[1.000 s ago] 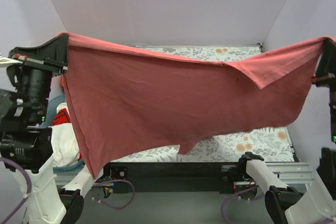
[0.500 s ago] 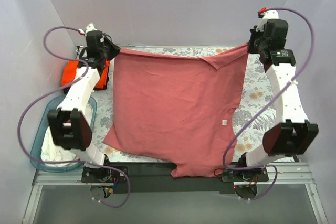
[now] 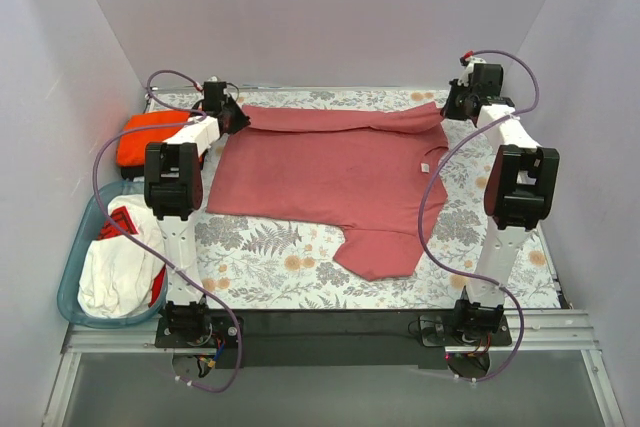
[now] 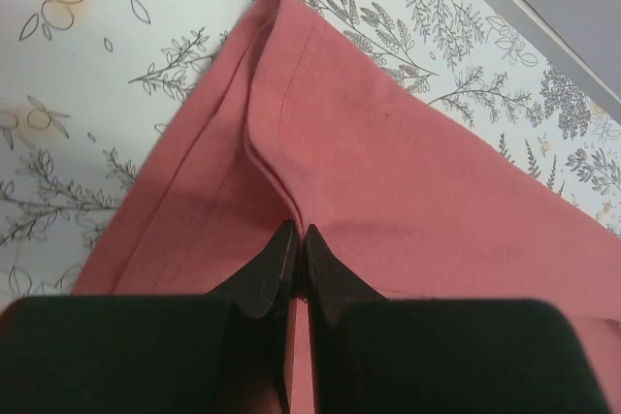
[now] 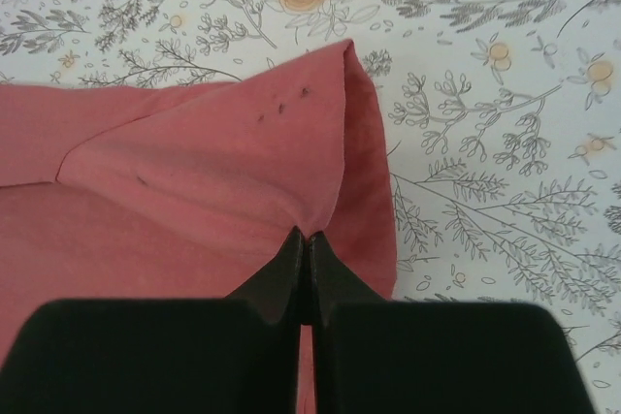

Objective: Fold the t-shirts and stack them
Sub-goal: Fold the tshirt

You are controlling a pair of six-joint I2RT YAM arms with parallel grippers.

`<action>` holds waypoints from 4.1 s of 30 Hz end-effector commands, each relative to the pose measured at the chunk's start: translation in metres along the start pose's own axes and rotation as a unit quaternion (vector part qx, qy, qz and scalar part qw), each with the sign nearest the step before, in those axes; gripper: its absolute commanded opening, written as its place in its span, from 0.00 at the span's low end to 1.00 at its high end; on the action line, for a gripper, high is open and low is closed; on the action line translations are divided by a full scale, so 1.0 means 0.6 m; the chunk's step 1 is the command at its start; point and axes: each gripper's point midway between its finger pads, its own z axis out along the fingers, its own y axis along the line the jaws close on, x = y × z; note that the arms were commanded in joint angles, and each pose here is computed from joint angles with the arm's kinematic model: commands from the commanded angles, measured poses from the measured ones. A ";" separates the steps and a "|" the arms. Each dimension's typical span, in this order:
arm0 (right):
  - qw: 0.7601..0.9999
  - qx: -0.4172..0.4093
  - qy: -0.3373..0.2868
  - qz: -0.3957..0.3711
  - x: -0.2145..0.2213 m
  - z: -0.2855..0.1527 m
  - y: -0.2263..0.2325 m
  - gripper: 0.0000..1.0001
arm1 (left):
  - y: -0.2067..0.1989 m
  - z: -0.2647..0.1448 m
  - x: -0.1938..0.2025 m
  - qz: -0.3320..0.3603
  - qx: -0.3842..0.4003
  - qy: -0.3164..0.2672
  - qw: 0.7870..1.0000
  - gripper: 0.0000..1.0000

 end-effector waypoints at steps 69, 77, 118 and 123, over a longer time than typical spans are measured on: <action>0.987 -0.110 0.063 0.095 0.102 -0.119 0.103 0.50 | -0.020 -0.076 -0.127 0.084 -0.045 -0.086 0.992 0.58; 0.975 -0.171 0.116 0.078 0.165 -0.088 0.199 0.46 | -0.024 -0.067 -0.091 0.143 -0.069 -0.086 0.984 0.49; 0.991 -0.062 0.117 -0.031 0.314 -0.324 0.194 0.38 | 0.072 -0.471 0.200 -0.006 -0.034 0.030 0.999 0.45; 0.986 -0.063 0.150 -0.046 0.320 -0.267 0.204 0.33 | 0.028 -0.436 0.154 0.030 0.003 -0.007 1.000 0.46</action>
